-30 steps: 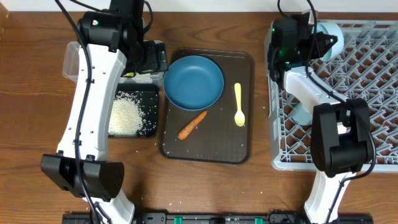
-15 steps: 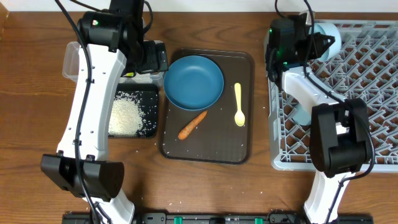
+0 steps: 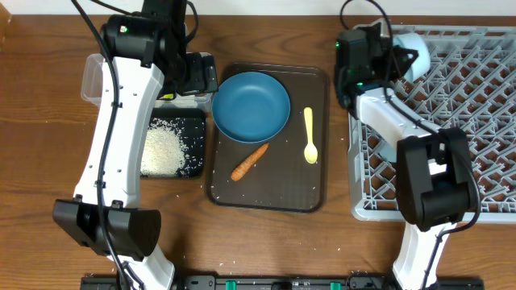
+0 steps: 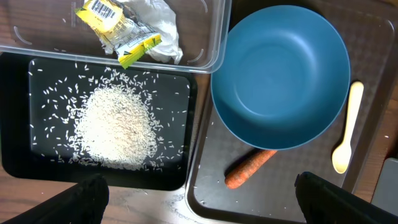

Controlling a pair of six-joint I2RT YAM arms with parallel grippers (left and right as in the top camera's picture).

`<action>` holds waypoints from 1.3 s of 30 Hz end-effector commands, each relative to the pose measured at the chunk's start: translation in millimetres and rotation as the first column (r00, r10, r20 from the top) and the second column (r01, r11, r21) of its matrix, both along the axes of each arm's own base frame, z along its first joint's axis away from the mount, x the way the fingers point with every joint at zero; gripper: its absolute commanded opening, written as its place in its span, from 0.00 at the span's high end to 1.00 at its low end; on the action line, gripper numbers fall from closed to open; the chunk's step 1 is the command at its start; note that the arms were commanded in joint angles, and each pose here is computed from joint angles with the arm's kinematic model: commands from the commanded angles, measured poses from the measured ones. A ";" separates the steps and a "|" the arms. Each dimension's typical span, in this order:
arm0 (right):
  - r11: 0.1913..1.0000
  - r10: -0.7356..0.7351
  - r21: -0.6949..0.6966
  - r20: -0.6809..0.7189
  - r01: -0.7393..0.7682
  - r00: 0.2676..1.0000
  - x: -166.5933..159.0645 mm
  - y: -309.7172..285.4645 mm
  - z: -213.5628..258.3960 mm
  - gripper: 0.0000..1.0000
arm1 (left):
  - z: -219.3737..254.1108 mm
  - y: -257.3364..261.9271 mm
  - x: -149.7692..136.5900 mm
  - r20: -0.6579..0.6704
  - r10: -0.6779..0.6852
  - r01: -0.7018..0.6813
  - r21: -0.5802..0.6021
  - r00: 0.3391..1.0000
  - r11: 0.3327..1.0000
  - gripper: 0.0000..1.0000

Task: Sort waste into correct bins and load items into the dishwasher rack
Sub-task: 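Move right gripper to blue plate and grasp its rim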

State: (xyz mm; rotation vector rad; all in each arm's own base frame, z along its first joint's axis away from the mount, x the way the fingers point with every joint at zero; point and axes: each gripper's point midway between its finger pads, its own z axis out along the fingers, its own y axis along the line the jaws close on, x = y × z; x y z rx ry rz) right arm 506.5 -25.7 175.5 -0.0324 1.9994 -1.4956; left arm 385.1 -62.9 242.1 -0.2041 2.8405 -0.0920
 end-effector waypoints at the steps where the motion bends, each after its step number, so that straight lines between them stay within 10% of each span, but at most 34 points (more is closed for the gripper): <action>1: 0.998 0.066 0.017 0.012 -0.066 0.998 3.4 30.2 -3.3 0.76 | -0.6 1.3 -0.2 -0.004 0.008 -0.008 0.004 1.000 1.000 0.02; 11: 0.991 0.134 0.022 0.028 -0.135 0.991 2.9 66.0 -1.3 0.27 | -0.6 1.3 -0.2 -0.004 0.008 -0.008 0.004 1.000 1.000 0.02; 20: 0.974 0.194 0.082 0.159 -0.209 0.968 2.9 96.3 23.7 0.35 | -0.6 1.3 -0.1 -0.003 0.008 -0.008 0.004 1.000 1.000 0.02; 24: 0.920 0.304 0.212 0.149 -0.331 0.941 -7.6 141.9 0.2 0.20 | -0.6 1.3 -0.2 -0.004 0.008 -0.008 0.004 1.000 1.000 0.01; 33: 0.435 0.463 0.798 0.200 -0.418 0.864 -49.2 224.2 -22.5 0.08 | -0.6 1.3 -0.1 -0.003 0.008 -0.008 0.004 1.000 1.000 0.02; 39: -0.108 0.531 0.945 0.319 -0.310 0.785 -75.3 265.4 15.3 0.19 | -0.6 1.3 -0.2 -0.004 0.008 -0.008 0.004 1.000 1.000 0.02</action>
